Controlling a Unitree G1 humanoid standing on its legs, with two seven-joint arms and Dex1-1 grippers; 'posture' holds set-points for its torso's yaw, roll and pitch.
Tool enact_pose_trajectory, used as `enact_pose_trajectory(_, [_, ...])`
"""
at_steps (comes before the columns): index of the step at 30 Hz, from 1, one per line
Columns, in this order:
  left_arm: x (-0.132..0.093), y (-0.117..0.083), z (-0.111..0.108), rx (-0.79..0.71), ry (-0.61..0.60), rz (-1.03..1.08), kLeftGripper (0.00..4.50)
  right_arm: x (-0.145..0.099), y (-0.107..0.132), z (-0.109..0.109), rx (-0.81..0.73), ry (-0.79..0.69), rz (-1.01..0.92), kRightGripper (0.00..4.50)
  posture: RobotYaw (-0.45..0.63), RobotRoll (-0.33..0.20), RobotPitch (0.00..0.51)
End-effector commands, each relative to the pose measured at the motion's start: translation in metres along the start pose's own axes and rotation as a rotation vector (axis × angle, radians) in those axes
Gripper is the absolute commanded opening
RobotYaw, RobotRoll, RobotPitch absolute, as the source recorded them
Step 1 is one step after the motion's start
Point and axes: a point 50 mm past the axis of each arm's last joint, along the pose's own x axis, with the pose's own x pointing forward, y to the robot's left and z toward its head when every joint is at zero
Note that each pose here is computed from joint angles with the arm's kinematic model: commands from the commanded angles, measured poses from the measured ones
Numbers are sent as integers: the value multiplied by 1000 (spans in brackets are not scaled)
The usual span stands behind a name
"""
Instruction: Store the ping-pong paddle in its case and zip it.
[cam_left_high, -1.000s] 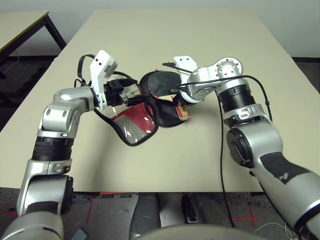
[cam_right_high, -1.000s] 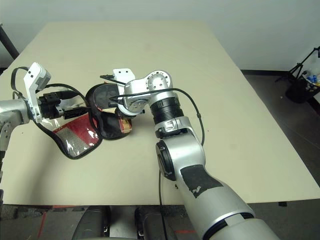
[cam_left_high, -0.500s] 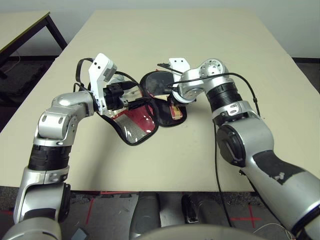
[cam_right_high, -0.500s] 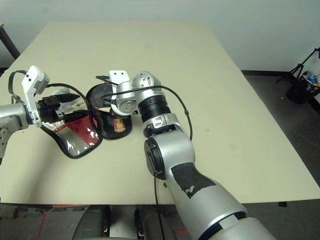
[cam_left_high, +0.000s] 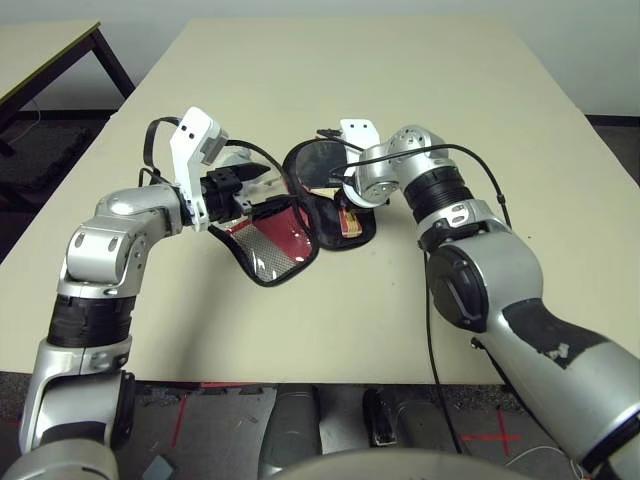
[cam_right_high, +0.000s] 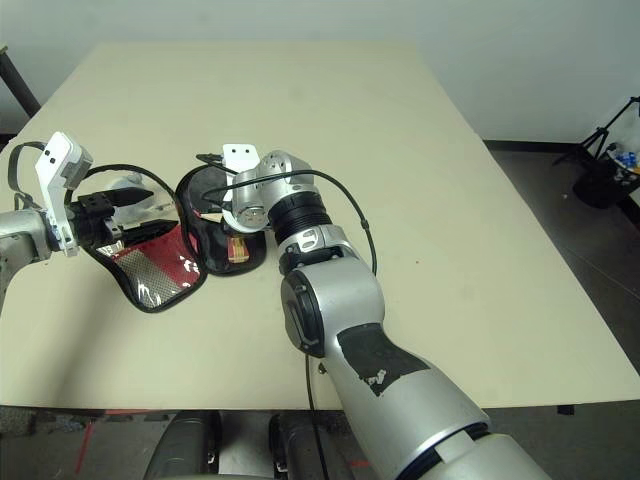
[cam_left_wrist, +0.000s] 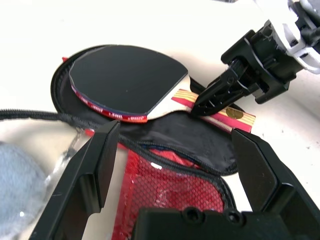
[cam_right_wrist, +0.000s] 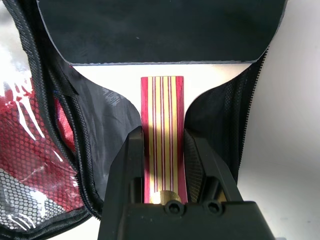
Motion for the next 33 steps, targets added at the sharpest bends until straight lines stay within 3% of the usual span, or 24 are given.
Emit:
enact_pose_trajectory(1, [-1,-2,0,1,-1,-6,4500,0,12,0,-23,-15,16,1128,297,0,102])
enact_pose_trajectory(9, [0,-1,3,7,-7,-9,4500,0,17,1,-63,-45,38,1128,292,0,99])
enact_pose_trajectory(16, [2,7,13,22,-60,27,4500,-15,20,21,-81,-162,92,3366,255,0,85])
enact_pose_trajectory(20, [2,21,25,59,-104,92,4500,-30,18,31,-70,-201,165,4487,247,0,72])
enact_pose_trajectory(23, [-4,34,31,82,-127,149,4500,-42,12,40,-100,-275,205,4487,243,0,69])
enact_pose_trajectory(28, [-38,75,31,128,-142,357,4500,-71,-43,53,-351,-590,233,4487,243,0,65])
enact_pose_trajectory(33, [-71,100,20,121,-126,490,4500,-78,-92,41,-261,-690,298,4487,231,0,75])
